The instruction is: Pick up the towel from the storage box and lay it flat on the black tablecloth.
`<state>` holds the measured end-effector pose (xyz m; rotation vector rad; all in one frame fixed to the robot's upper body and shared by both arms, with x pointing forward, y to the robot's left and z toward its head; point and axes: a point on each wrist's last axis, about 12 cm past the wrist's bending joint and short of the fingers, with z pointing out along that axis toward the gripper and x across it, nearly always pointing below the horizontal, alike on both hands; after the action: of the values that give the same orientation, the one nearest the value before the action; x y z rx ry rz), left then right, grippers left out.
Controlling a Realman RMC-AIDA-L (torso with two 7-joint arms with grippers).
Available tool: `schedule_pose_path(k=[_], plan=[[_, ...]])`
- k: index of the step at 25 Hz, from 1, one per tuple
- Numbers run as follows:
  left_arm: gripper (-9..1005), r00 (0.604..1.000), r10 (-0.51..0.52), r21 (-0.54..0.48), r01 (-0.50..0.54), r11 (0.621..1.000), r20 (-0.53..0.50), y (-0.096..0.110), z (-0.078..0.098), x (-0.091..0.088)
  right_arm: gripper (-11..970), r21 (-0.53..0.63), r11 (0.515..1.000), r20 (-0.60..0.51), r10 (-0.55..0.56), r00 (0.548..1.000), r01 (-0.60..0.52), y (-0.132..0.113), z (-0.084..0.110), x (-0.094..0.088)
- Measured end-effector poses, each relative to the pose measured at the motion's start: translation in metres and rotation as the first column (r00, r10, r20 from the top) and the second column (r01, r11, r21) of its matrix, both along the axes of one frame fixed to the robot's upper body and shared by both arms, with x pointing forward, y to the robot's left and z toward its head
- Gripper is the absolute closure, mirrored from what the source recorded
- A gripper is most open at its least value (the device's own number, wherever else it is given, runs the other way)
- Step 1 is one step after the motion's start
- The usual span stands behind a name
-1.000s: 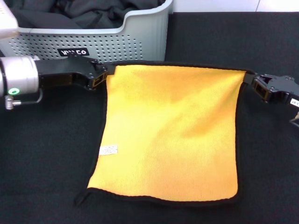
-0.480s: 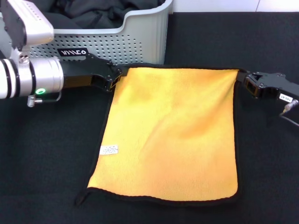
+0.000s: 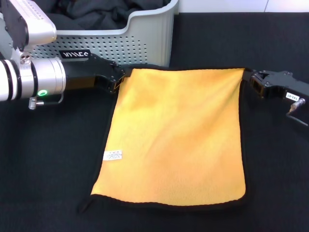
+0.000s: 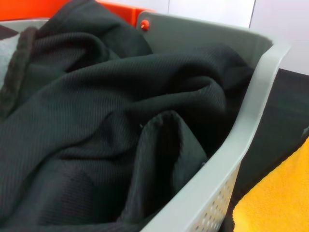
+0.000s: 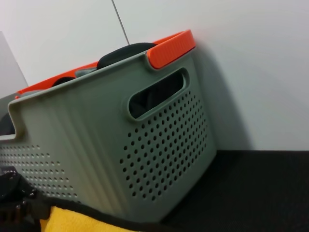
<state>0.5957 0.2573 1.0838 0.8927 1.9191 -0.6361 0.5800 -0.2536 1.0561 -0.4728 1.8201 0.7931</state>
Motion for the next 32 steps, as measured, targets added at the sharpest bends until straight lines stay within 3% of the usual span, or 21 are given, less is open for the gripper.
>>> schedule_pose_path(k=[13, 16, 21, 23, 26, 29, 31, 32], plan=[[823, 1.000, 0.011, -0.029, -0.011, 1.000, -0.013, 0.002, -0.001, -0.003, 807, 0.020, 1.000, -0.027, 0.020, 0.999, -0.019, 0.010, -0.001, 0.002], [732, 1.000, 0.021, -0.033, -0.022, 0.999, -0.014, 0.006, -0.002, -0.006, 805, 0.035, 0.999, -0.023, 0.001, 1.000, 0.000, 0.006, -0.001, 0.000], [594, 1.000, 0.006, -0.076, -0.007, 0.997, -0.006, 0.017, 0.004, -0.013, 569, 0.038, 0.998, 0.043, -0.049, 0.998, 0.047, -0.016, 0.005, -0.008], [545, 0.999, -0.051, -0.137, 0.051, 0.989, 0.008, 0.020, 0.012, -0.023, 410, 0.050, 0.999, 0.104, -0.020, 0.994, 0.014, -0.023, 0.012, -0.018], [521, 0.986, -0.159, -0.244, 0.168, 0.955, 0.055, 0.019, 0.025, -0.039, 255, 0.073, 0.991, 0.196, 0.095, 0.976, -0.111, -0.026, 0.022, -0.037], [521, 0.945, -0.290, -0.360, 0.325, 0.875, 0.150, 0.015, 0.040, -0.060, 141, 0.091, 0.955, 0.293, 0.244, 0.925, -0.281, -0.024, 0.032, -0.059], [521, 0.913, -0.348, -0.404, 0.406, 0.820, 0.212, 0.011, 0.045, -0.072, 133, 0.112, 0.896, 0.361, 0.366, 0.858, -0.429, -0.019, 0.042, -0.075], [521, 0.897, -0.373, -0.424, 0.441, 0.791, 0.237, 0.009, 0.047, -0.077, 130, 0.112, 0.896, 0.361, 0.366, 0.858, -0.429, -0.019, 0.042, -0.075]])
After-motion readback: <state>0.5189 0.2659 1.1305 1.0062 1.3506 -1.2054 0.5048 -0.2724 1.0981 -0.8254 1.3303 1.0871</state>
